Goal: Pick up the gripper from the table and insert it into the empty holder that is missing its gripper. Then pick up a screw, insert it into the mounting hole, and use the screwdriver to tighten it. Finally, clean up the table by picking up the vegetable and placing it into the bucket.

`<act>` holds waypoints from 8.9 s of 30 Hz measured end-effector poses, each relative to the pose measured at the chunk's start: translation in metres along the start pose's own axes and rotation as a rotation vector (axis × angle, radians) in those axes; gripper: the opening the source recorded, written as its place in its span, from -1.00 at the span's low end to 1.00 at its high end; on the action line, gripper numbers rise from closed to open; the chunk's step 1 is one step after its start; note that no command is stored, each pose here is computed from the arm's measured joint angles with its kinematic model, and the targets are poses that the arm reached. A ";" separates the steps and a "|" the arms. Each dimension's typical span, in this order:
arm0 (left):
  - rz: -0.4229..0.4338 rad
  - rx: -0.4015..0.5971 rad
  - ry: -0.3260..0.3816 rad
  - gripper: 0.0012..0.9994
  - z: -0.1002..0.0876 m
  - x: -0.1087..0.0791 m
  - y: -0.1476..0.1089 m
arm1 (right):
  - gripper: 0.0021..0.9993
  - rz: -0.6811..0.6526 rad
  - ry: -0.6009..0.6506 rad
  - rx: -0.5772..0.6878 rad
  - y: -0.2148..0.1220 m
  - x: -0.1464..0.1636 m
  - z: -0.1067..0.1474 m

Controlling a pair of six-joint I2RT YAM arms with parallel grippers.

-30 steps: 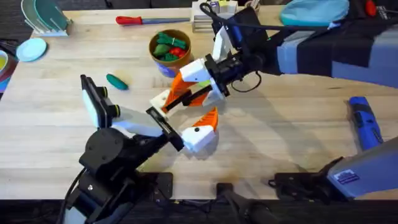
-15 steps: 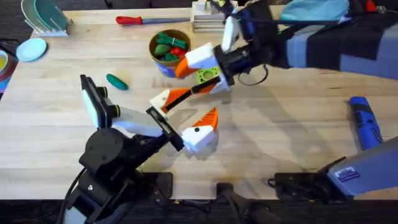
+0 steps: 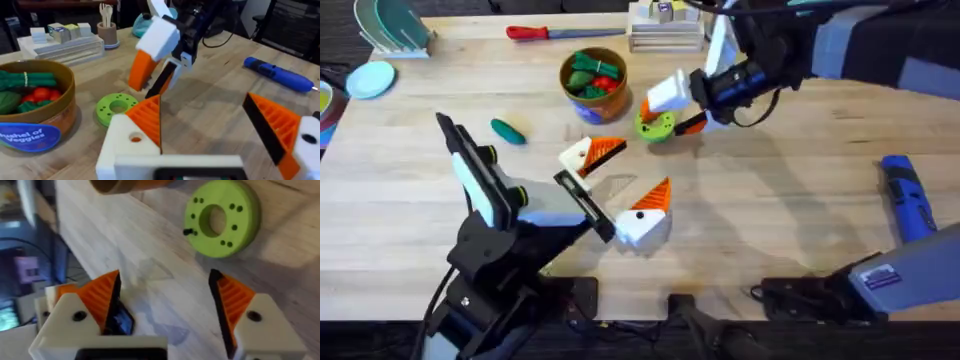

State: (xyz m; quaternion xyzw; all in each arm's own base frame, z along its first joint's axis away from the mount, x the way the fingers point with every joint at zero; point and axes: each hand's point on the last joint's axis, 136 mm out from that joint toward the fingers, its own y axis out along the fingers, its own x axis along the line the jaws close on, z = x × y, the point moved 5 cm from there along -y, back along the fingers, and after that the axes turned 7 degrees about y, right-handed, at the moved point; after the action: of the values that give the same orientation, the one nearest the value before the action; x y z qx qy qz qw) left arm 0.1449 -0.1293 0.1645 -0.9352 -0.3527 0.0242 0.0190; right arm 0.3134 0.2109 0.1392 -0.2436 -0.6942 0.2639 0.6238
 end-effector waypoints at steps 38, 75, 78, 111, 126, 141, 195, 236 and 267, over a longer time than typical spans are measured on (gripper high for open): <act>-0.003 0.000 0.032 0.99 0.000 0.000 0.000 | 0.27 0.525 -0.535 -0.064 0.035 0.033 -0.013; -0.029 0.001 0.032 0.98 0.000 0.004 0.000 | -0.99 0.576 -0.543 -0.067 0.073 0.017 -0.021; -0.029 0.001 0.032 0.99 0.000 0.004 0.000 | -0.99 0.584 -0.536 -0.051 0.069 0.018 -0.020; -0.030 0.001 0.032 0.98 0.000 0.004 0.000 | -0.99 0.624 -0.657 -0.403 -0.146 0.136 0.009; -0.030 0.001 0.032 0.99 0.000 0.004 0.000 | -0.99 0.715 -0.554 -0.482 -0.232 0.122 0.094; -0.030 0.001 0.032 0.99 0.000 0.004 0.000 | -0.99 0.477 -0.538 -0.569 -0.176 0.097 0.095; 0.325 -0.011 0.078 0.99 0.000 -0.039 -0.006 | -0.99 0.170 -0.779 -0.113 -0.037 0.182 0.120; 0.342 -0.011 0.078 0.99 0.000 -0.041 -0.007 | -0.99 0.270 -0.756 -0.071 -0.036 0.167 0.123; 0.342 -0.010 0.077 0.99 0.000 -0.041 -0.007 | -0.99 0.289 -0.738 -0.017 -0.018 0.159 0.120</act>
State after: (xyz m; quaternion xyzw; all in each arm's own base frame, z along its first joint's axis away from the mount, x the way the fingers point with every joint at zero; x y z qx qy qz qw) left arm 0.1096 -0.1510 0.1659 -0.9819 -0.1875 -0.0104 0.0236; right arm 0.1772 0.2965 0.2590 -0.2326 -0.8324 0.4132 0.2868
